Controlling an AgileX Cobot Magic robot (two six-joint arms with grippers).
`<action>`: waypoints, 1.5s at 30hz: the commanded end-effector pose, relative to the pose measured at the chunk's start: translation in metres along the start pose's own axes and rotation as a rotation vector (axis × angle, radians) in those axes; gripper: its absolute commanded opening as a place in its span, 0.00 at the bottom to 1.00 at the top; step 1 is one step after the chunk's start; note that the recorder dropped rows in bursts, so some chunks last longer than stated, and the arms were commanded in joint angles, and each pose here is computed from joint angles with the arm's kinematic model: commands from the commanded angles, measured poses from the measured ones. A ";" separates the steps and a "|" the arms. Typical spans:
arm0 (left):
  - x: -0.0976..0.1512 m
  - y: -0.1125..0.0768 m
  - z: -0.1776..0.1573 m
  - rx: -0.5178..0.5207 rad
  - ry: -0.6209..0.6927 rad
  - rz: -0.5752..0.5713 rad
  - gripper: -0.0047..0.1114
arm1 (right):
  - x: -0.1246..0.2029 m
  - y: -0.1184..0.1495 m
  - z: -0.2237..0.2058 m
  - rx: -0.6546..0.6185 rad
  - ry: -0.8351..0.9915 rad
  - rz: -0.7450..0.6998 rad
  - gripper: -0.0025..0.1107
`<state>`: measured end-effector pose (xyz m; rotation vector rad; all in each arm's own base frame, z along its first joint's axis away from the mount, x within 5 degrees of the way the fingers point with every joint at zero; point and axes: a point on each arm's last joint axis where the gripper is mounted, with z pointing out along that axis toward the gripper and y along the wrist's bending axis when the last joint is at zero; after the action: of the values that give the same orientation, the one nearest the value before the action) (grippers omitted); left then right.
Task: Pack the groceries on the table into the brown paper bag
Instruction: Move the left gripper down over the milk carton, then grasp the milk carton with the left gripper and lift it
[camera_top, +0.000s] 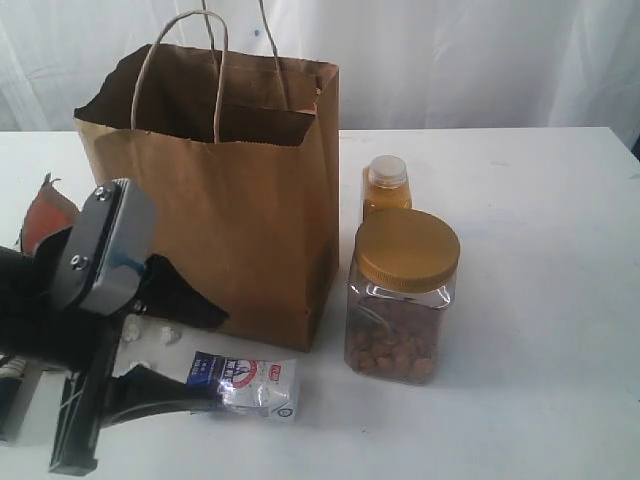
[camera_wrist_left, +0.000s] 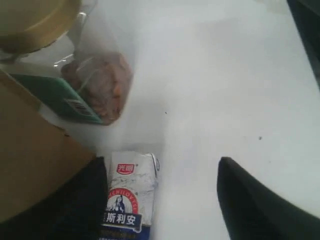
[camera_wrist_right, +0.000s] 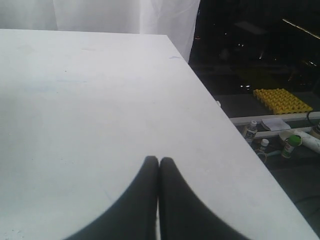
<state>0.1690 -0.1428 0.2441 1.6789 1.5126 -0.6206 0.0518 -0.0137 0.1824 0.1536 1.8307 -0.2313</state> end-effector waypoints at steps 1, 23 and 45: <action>0.003 0.003 0.009 -0.011 -0.041 -0.098 0.62 | 0.000 -0.001 0.000 0.008 -0.003 -0.001 0.02; 0.052 0.029 0.063 0.056 0.103 -0.058 0.62 | 0.000 -0.001 0.000 0.008 -0.003 -0.001 0.02; 0.077 0.031 0.078 0.083 0.212 -0.066 0.47 | 0.000 -0.001 0.000 0.008 -0.003 -0.001 0.02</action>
<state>0.2262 -0.1573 0.1449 1.6654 1.8881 -0.5962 0.0518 -0.0137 0.1824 0.1536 1.8307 -0.2313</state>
